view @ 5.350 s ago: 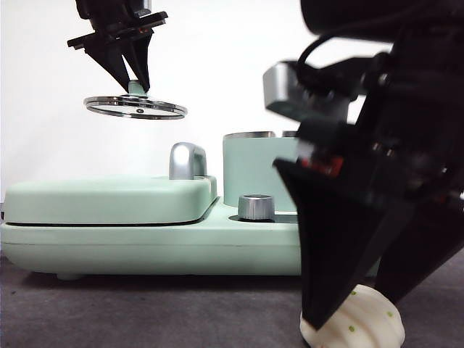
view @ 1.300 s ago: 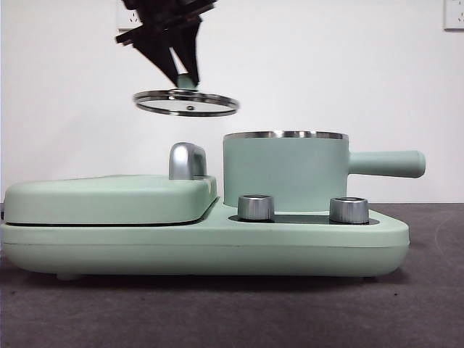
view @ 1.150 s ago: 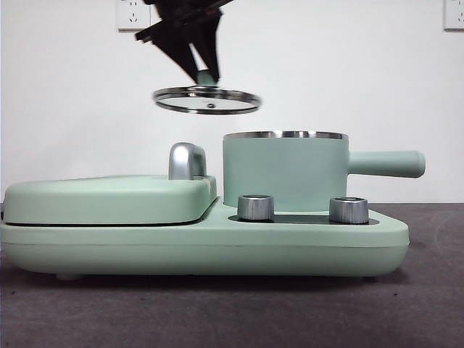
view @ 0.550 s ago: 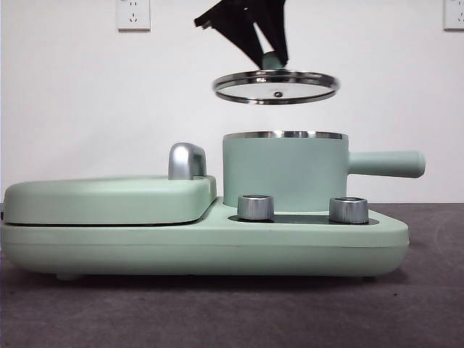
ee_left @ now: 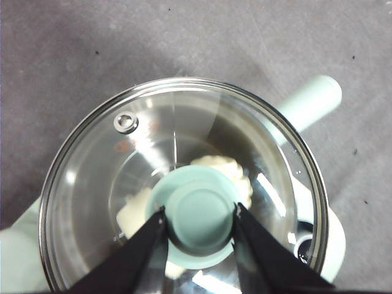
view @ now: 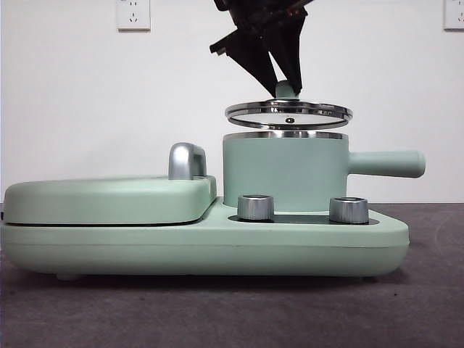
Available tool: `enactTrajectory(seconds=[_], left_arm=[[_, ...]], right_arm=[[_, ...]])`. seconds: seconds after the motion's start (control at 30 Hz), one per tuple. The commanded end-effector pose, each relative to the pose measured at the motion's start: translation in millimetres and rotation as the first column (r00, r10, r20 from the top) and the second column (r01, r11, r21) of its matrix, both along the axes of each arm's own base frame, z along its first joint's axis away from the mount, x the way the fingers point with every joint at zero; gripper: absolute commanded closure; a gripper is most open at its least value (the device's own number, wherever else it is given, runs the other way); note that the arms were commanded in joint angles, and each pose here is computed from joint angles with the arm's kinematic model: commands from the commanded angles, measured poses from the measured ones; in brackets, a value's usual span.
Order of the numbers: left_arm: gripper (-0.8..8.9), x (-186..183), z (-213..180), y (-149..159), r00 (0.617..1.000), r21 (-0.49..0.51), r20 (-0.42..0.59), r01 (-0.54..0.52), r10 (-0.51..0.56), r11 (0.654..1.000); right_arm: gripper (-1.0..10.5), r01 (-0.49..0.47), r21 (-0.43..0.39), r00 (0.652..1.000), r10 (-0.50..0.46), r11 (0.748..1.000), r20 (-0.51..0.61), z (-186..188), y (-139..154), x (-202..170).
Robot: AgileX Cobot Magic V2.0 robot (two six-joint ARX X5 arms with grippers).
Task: Put the buns in a small steamer
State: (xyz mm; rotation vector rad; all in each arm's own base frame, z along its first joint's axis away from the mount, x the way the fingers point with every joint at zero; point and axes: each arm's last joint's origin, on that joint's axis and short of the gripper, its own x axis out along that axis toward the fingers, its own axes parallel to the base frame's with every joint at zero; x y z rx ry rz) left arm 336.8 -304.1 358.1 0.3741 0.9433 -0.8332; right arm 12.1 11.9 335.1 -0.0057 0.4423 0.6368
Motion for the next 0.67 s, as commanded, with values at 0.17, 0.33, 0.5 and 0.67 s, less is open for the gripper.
enactTrajectory(seconds=[0.17,0.33,0.5,0.67], left_arm=[[7.97,8.5,1.4,1.6,1.000,-0.025,0.029,-0.002,0.003,1.000],[7.98,9.9,-2.7,1.8,1.000,-0.016,0.023,0.008,-0.008,1.000],[7.98,10.9,-9.5,0.4,1.000,-0.007,0.003,0.025,-0.025,1.000],[7.98,12.1,-9.5,-0.8,0.999,-0.017,0.013,0.032,-0.032,0.999]], right_arm=[[5.4,0.004,0.031,1.000,-0.004,0.999,-0.009,2.2,0.1,-0.2],[5.4,0.005,0.034,1.000,-0.005,0.999,-0.010,2.3,0.1,-0.2],[5.4,0.005,0.034,1.000,-0.005,0.999,-0.010,2.3,0.1,-0.2],[5.4,0.005,0.034,1.000,-0.005,0.999,-0.011,2.2,0.1,-0.2]])
